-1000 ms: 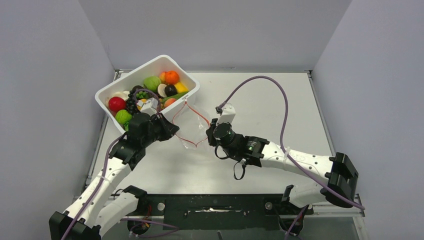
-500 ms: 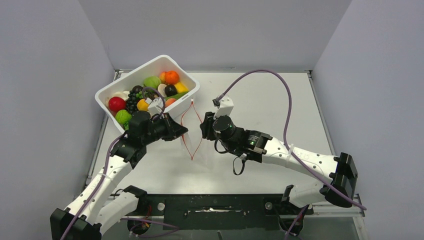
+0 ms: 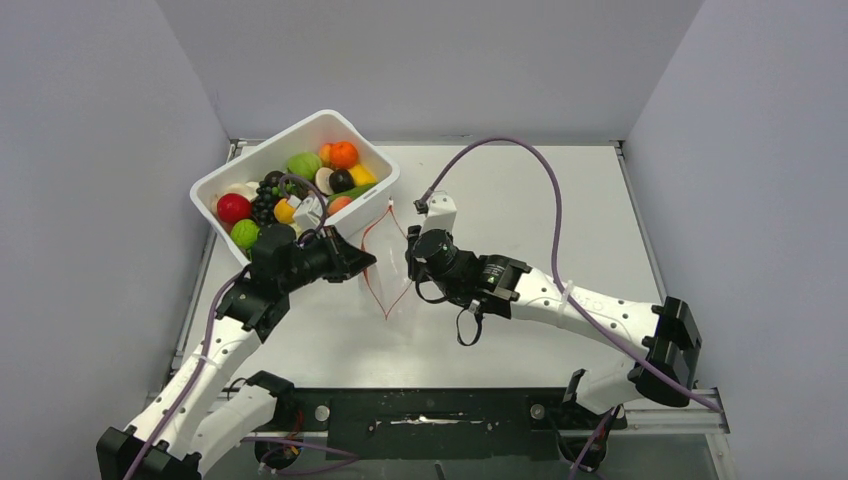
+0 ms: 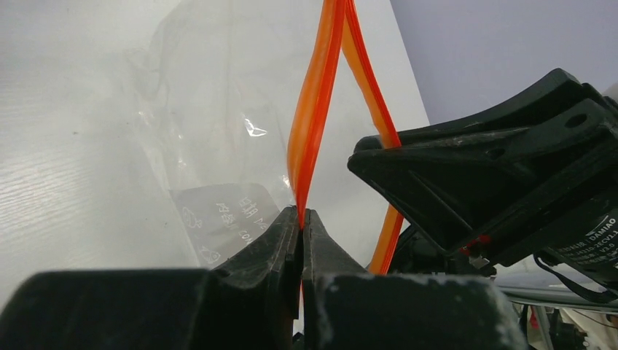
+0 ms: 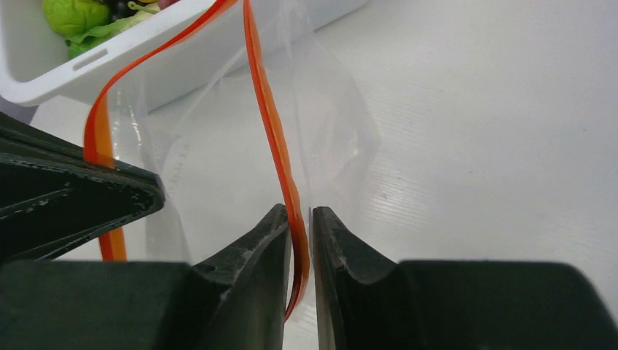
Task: Place the food in the zip-top bag and seal the zipper
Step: Open the zipper of the food storage bag.
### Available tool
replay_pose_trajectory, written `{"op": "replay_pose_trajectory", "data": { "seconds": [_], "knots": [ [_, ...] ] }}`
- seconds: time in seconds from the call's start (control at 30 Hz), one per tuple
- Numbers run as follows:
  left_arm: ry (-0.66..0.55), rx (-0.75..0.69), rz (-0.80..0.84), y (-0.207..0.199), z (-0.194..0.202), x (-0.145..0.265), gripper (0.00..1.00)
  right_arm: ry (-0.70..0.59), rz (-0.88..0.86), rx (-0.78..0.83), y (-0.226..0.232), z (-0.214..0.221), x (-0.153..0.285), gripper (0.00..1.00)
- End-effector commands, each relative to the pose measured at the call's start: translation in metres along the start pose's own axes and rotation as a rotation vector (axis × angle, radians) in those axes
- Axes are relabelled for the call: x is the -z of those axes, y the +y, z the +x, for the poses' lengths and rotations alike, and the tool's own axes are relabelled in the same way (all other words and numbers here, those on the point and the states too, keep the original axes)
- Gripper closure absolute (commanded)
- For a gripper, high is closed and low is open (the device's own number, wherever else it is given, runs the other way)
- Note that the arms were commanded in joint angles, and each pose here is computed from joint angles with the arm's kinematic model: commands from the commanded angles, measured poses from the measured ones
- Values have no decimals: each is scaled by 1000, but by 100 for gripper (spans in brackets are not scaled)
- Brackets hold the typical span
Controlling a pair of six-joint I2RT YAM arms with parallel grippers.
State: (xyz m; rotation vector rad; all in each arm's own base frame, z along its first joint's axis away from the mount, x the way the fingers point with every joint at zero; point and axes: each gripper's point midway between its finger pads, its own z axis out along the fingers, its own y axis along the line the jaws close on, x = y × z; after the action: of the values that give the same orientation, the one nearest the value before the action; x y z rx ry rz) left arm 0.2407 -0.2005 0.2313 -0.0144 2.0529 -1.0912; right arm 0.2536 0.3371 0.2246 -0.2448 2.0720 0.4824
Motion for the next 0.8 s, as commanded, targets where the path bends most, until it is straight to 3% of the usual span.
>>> {"op": "replay_pose_trajectory", "data": {
  "seconds": [0.0, 0.17, 0.27, 0.4, 0.5, 0.77],
  "knots": [
    [-47, -61, -21, -3, -14, 6, 100, -71, 124, -13, -28, -23, 11, 85],
    [10, -138, -176, 19, -17, 14, 100, -157, 153, -99, -78, -33, 35, 93],
    [25, -138, -61, -2, -15, 11, 100, -174, 52, -135, -76, -32, 36, 100],
    [20, -99, 151, -38, -11, 11, 96, -143, -30, -148, -62, -24, 34, 100],
    [-8, -92, 194, -43, -12, 11, 91, -132, -54, -155, -56, -24, 34, 100],
    [-175, -173, 105, -40, -43, 26, 39, -109, -71, -125, -48, -33, 36, 100]
  ]
}}
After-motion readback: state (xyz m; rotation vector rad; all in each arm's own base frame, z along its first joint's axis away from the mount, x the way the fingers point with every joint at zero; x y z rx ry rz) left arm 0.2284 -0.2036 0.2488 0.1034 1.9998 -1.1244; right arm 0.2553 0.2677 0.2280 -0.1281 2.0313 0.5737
